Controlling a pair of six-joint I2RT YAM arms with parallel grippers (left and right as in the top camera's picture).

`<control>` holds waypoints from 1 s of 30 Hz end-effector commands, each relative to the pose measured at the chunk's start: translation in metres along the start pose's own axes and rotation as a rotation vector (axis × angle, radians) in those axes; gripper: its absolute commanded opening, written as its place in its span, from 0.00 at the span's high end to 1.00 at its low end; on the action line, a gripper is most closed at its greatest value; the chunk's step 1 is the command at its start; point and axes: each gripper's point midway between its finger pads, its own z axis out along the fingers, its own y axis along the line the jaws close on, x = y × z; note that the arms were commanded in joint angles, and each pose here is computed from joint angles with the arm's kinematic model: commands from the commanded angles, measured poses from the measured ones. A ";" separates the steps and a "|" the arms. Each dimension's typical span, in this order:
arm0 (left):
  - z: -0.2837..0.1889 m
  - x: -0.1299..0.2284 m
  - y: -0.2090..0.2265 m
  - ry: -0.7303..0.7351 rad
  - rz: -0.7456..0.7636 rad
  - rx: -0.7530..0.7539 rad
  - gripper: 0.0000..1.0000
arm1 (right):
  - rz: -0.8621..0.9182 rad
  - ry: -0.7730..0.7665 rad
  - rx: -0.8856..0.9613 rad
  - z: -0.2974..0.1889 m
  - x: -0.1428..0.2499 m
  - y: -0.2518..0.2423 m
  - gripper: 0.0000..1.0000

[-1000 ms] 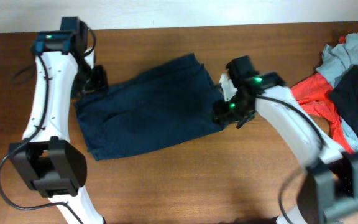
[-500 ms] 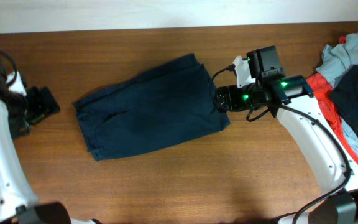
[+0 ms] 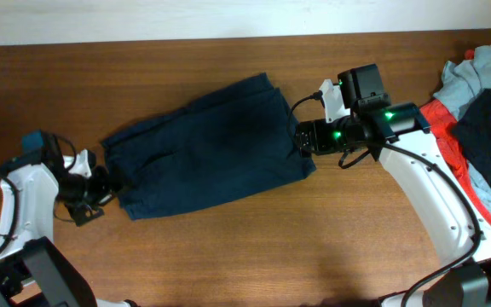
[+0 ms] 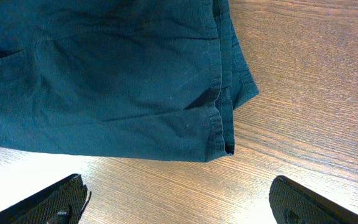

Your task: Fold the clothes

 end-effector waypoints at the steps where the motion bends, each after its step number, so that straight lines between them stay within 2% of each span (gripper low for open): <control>1: 0.020 0.010 0.006 0.017 -0.009 0.051 0.01 | -0.005 0.002 0.006 0.001 -0.001 -0.002 0.01; 11: 0.060 -0.018 0.000 -0.016 -0.008 0.144 0.01 | -0.005 0.001 0.006 0.001 -0.001 -0.002 0.00; 17: 0.087 -0.026 -0.028 -0.019 0.092 0.184 0.02 | -0.005 0.001 0.006 0.001 -0.001 -0.002 0.00; 18: 0.088 -0.027 -0.032 -0.024 0.105 0.194 0.08 | -0.005 0.001 0.006 0.001 -0.001 -0.002 0.00; 19: 0.088 -0.027 -0.037 -0.023 0.120 0.197 0.43 | -0.004 0.001 0.006 0.001 -0.001 -0.002 0.01; 21: 0.086 -0.024 -0.036 -0.005 0.110 0.194 0.80 | -0.005 0.001 0.008 0.001 -0.001 -0.002 0.02; 22: 0.083 -0.022 -0.035 0.006 0.098 0.192 0.89 | -0.005 0.001 0.012 0.001 -0.001 -0.003 0.02; 24: 0.074 -0.021 -0.032 0.018 0.099 0.183 0.99 | -0.005 -0.001 0.026 0.001 -0.001 -0.006 0.04; 26: 0.061 -0.020 -0.024 0.027 0.110 0.136 0.99 | -0.005 -0.002 0.048 0.001 -0.002 -0.009 0.06; 30: 0.014 -0.023 0.002 0.017 0.098 -0.068 0.99 | -0.004 -0.002 0.066 0.001 -0.002 -0.013 0.07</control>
